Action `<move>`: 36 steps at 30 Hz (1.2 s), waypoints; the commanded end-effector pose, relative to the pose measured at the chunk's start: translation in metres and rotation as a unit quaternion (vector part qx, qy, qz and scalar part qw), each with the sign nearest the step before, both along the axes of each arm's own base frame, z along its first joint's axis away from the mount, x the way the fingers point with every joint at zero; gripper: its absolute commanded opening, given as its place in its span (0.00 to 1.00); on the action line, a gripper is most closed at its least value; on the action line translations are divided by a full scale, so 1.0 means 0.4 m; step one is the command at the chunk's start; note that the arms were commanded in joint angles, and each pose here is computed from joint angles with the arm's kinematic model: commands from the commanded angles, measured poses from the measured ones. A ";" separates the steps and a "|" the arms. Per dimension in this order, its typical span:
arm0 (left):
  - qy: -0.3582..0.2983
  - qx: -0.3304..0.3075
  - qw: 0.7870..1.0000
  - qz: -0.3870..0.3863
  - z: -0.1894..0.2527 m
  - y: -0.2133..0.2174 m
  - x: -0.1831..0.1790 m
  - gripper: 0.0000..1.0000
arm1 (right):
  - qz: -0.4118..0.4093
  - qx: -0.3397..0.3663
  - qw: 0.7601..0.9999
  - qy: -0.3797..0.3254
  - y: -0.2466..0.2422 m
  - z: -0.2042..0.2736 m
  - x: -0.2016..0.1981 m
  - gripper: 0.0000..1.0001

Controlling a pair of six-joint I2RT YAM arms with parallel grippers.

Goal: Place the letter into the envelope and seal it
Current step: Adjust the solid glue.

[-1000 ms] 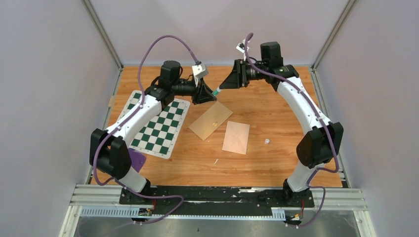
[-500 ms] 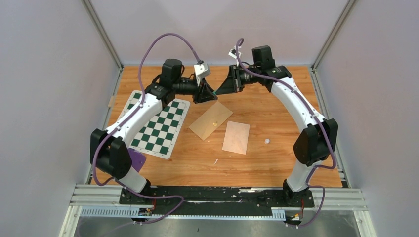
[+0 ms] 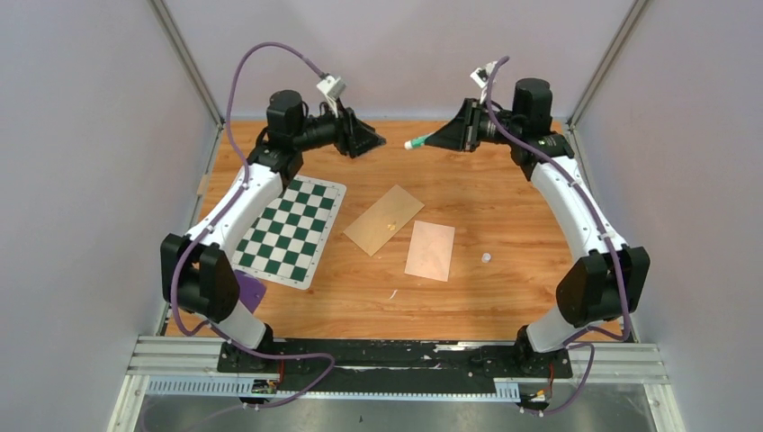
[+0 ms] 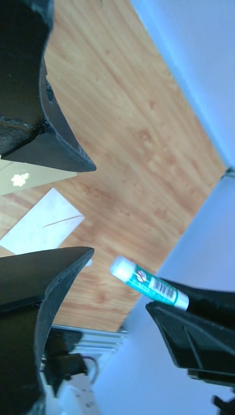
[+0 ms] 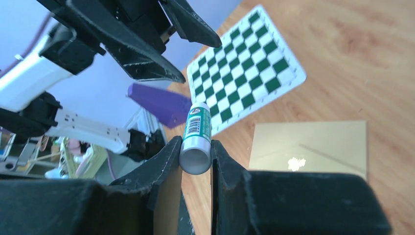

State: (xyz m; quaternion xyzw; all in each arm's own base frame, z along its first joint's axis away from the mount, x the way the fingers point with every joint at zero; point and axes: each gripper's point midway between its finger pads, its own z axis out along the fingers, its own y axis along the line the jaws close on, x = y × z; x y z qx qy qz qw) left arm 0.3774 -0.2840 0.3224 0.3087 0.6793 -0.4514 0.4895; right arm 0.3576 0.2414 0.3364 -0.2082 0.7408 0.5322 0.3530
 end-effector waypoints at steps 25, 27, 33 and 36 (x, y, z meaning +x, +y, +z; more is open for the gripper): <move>0.344 -0.320 0.830 0.302 0.363 0.012 0.132 0.50 | -0.326 -0.029 0.754 -0.570 0.059 0.364 0.127 0.00; 0.348 -0.320 0.827 0.303 0.365 0.006 0.127 0.49 | -0.333 -0.036 0.748 -0.573 0.058 0.365 0.135 0.00; 0.344 -0.326 0.831 0.290 0.384 -0.007 0.118 0.47 | -0.313 -0.047 0.754 -0.576 0.083 0.334 0.138 0.00; 0.346 -0.327 0.831 0.287 0.385 -0.009 0.115 0.45 | -0.304 -0.046 0.753 -0.582 0.096 0.330 0.130 0.00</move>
